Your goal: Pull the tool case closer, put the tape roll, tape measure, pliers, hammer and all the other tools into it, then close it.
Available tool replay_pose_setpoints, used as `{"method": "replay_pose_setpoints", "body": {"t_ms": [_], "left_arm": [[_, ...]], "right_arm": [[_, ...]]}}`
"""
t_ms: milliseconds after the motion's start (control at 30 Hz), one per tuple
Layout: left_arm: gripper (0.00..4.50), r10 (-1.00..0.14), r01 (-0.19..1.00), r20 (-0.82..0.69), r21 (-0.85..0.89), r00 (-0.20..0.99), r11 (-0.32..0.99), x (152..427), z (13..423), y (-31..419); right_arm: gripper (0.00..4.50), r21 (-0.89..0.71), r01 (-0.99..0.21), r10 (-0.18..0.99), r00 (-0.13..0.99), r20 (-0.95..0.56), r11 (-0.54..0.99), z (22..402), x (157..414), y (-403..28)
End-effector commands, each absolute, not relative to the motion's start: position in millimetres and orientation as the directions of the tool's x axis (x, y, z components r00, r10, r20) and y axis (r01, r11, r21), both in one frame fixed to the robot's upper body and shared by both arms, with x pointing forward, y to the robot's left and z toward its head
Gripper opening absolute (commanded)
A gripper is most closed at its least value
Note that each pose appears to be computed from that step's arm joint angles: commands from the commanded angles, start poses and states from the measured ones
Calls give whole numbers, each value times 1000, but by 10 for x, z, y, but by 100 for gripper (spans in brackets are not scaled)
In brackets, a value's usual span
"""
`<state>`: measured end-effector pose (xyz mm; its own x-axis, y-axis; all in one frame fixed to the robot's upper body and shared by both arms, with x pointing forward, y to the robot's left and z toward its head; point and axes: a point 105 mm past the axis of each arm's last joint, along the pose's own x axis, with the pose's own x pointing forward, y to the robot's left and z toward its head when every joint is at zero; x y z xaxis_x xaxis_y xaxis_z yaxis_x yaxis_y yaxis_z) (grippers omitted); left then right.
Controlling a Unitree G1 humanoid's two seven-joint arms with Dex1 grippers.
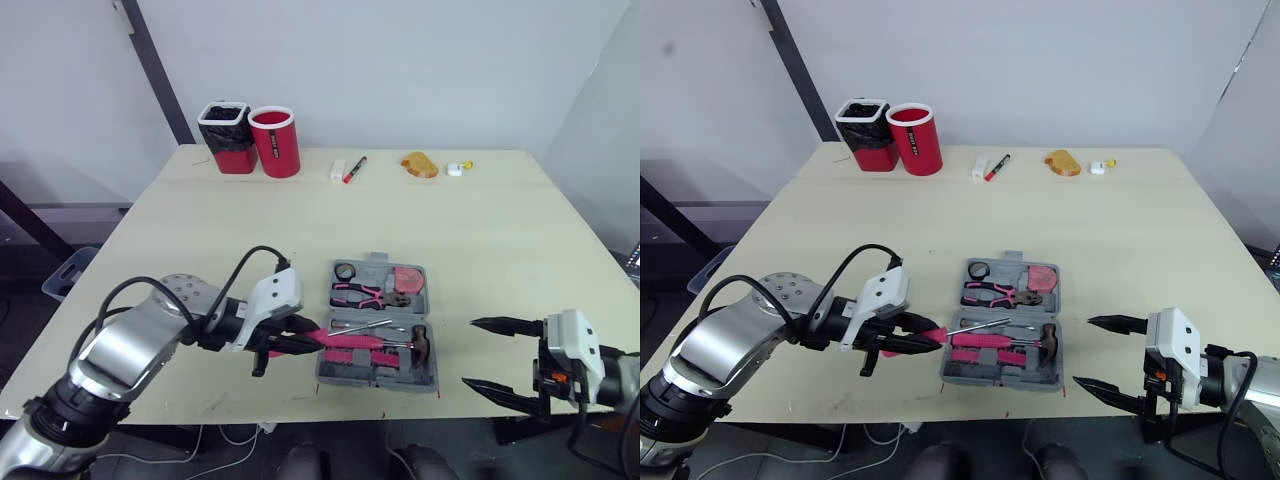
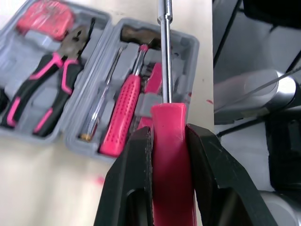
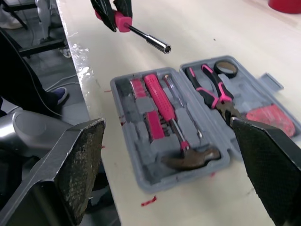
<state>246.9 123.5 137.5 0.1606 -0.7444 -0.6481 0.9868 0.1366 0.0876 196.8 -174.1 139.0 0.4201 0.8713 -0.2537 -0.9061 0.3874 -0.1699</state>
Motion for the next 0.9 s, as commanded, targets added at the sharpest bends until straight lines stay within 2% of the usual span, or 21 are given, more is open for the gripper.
{"method": "replay_pose_setpoints", "body": {"t_ms": [33,233,533,900], "left_arm": [[61,-675,984,-717,158,175,87,2472,1329,1135],[61,-617,992,-778,126,119,33,2494,1182,1069],[61,-542,997,-840,52,12,-57,2490,982,742],[61,-449,997,-893,47,16,-58,2567,853,502]], "right_arm": [[450,-211,-901,869,424,-253,379,1512,1900,-1758],[450,-206,-901,851,430,-301,382,1540,1844,-1861],[450,-216,-904,839,424,-341,370,1589,1882,-1932],[450,-201,-915,835,402,-376,351,1540,1835,-1937]]}}
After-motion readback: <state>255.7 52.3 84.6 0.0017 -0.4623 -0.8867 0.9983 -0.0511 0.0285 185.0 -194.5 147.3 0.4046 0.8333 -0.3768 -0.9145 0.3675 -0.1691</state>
